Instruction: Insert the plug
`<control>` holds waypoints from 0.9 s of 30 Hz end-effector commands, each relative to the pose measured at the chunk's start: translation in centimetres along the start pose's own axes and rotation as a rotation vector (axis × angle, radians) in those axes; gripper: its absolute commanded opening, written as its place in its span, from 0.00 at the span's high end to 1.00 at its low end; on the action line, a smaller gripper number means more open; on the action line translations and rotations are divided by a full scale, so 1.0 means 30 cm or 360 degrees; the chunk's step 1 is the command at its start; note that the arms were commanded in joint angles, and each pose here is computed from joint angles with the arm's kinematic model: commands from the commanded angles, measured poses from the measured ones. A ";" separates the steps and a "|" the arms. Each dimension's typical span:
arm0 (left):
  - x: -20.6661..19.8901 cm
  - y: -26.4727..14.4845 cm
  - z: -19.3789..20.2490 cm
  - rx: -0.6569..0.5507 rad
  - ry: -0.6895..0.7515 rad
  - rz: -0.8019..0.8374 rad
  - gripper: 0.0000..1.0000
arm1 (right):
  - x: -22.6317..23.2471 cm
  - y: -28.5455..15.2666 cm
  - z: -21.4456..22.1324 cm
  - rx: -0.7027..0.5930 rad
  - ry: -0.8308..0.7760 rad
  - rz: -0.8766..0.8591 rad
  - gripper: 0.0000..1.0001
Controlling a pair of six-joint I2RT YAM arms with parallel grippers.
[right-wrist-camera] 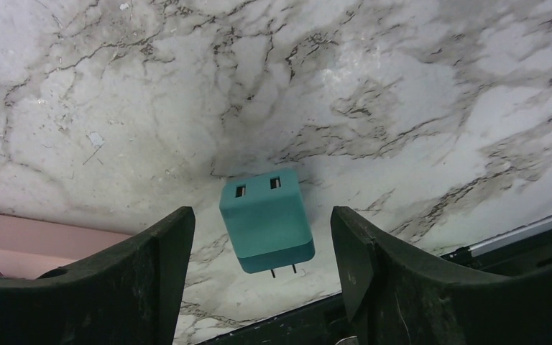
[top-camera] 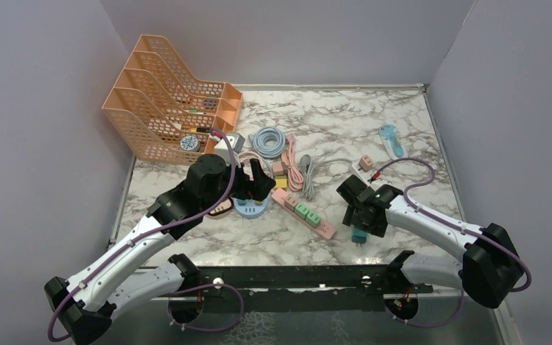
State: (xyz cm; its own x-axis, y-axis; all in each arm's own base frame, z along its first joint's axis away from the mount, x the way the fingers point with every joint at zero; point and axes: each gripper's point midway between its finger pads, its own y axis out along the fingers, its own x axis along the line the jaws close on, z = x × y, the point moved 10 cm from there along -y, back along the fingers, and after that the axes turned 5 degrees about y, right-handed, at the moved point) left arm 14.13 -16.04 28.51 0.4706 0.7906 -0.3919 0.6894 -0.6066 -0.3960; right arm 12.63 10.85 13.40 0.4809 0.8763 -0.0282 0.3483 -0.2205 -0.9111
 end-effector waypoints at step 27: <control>-0.031 0.032 0.071 0.0188 -0.0148 0.0265 0.11 | 0.080 -0.120 -0.042 0.0013 0.0565 -0.0553 0.73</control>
State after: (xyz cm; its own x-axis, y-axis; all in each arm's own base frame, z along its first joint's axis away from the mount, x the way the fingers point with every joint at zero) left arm 13.06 -16.59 26.46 0.4878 0.7357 -0.4698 0.5783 -0.6756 -0.4574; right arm 12.87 12.27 14.80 0.5530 0.7861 0.2760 0.4679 -0.0189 -0.8836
